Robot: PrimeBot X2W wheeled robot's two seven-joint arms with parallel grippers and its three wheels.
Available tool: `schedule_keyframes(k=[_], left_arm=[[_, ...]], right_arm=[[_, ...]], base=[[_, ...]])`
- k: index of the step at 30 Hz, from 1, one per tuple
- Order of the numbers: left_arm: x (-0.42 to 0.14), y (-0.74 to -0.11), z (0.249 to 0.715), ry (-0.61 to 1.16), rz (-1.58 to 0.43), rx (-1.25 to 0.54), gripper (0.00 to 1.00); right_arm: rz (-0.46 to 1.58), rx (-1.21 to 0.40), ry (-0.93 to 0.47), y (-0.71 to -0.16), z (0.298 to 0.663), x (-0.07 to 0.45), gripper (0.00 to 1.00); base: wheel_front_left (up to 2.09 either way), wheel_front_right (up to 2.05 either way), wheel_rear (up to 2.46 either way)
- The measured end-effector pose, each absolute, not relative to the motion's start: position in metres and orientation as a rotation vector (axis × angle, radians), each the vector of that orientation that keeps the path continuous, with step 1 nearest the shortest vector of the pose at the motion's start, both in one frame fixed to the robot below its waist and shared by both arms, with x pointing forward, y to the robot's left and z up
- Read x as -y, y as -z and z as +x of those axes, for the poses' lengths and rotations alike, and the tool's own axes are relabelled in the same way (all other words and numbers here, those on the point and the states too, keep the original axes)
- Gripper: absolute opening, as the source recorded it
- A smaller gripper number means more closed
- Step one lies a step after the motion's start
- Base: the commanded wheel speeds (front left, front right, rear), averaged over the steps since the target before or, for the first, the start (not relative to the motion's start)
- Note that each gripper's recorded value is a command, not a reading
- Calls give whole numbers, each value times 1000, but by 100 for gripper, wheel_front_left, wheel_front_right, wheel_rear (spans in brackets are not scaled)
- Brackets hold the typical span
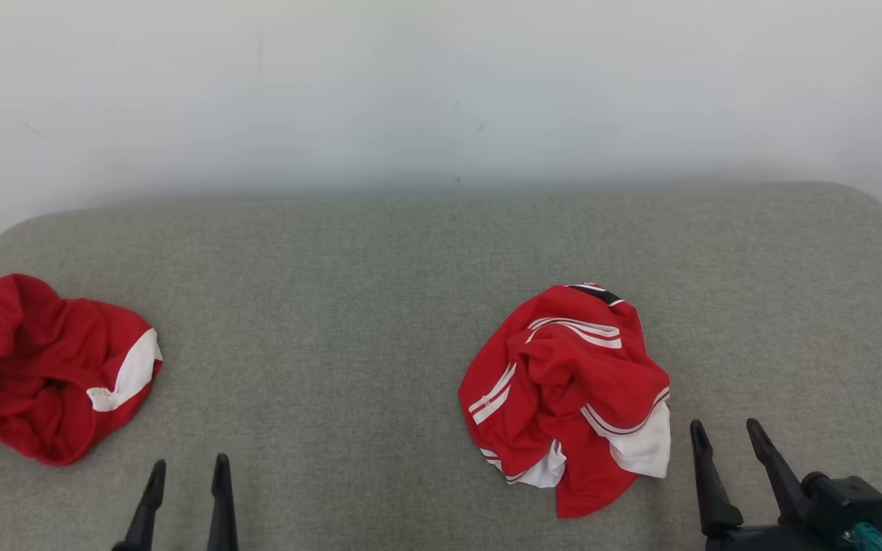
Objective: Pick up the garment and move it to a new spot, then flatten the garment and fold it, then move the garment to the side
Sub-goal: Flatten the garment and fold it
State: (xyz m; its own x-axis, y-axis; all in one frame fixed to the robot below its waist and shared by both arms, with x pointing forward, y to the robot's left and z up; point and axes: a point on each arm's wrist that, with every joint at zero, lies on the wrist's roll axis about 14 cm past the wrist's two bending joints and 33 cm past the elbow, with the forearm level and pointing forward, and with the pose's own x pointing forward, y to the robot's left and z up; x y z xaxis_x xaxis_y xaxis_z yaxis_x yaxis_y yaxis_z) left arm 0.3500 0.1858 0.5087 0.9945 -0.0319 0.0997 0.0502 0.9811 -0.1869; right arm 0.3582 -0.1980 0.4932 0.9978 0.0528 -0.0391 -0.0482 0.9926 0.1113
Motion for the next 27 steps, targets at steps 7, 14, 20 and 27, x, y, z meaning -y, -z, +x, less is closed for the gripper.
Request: schedule_keyframes(k=[7,14,20,27], left_arm=[[-177,-499,347,71,-168,64,100],[-173,-496,348,98,-144,49,100],[-170,-490,348,108,-147,29,100],[-173,-488,347,99,-148,23,100]], right_arm=[[105,-23,-36,-496,354,204,100],[96,-1,-32,-505,353,203,100],[101,-6,-28,-504,352,203,100],[103,-7,-36,-504,353,200,100]], base=[[0,0,0],[0,0,0],[0,0,0],[0,0,0]])
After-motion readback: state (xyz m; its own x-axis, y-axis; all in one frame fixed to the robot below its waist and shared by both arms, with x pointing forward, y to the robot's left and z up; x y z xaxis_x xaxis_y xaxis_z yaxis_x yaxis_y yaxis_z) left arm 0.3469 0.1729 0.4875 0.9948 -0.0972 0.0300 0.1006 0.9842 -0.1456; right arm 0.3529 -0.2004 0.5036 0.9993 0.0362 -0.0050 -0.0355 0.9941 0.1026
